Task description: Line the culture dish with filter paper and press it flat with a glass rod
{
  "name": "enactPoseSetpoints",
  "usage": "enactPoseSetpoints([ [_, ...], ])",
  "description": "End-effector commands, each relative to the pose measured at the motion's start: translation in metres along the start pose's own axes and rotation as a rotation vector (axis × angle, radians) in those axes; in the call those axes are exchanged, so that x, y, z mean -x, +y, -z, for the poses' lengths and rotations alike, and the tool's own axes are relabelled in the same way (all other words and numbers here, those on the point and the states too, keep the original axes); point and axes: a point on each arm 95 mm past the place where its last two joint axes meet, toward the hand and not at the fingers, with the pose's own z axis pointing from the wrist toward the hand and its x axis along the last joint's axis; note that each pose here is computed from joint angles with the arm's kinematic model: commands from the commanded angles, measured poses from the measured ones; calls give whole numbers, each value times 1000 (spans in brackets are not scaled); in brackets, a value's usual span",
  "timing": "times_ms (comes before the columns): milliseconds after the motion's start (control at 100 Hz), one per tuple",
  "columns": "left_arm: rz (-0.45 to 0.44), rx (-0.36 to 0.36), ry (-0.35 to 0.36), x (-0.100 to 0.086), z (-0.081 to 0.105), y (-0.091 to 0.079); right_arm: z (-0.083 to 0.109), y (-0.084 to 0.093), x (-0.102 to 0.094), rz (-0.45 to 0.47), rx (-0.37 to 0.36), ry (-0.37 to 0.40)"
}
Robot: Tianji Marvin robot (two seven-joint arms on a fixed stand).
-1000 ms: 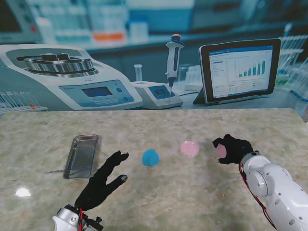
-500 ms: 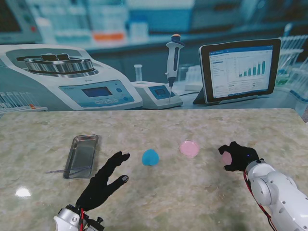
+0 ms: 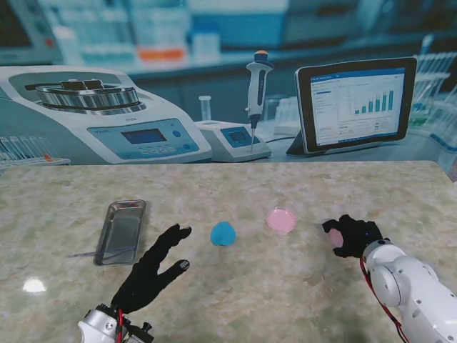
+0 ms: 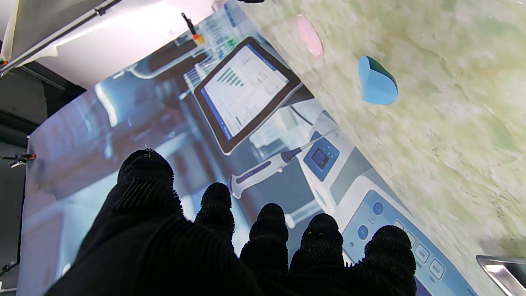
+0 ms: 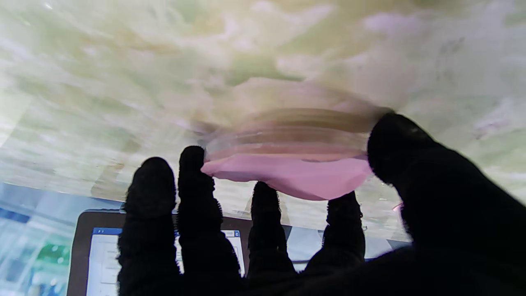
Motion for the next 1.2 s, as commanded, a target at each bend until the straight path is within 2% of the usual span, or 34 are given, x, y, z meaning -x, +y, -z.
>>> enactPoseSetpoints([
  [0, 1, 4, 0, -2, 2, 1, 1, -5, -3, 8, -20, 0],
  [470, 0, 2, 0, -3, 2, -1, 3, -2, -5, 38, -47, -4],
  [780, -2, 6, 0, -3, 2, 0, 7, 10, -4, -3, -5, -8],
  [960, -6, 7, -3, -3, 2, -1, 9, 24, -10, -63, 50, 32],
  [1190, -12, 13, -6, -2, 3, 0, 8, 43, -34, -143, 105, 137],
])
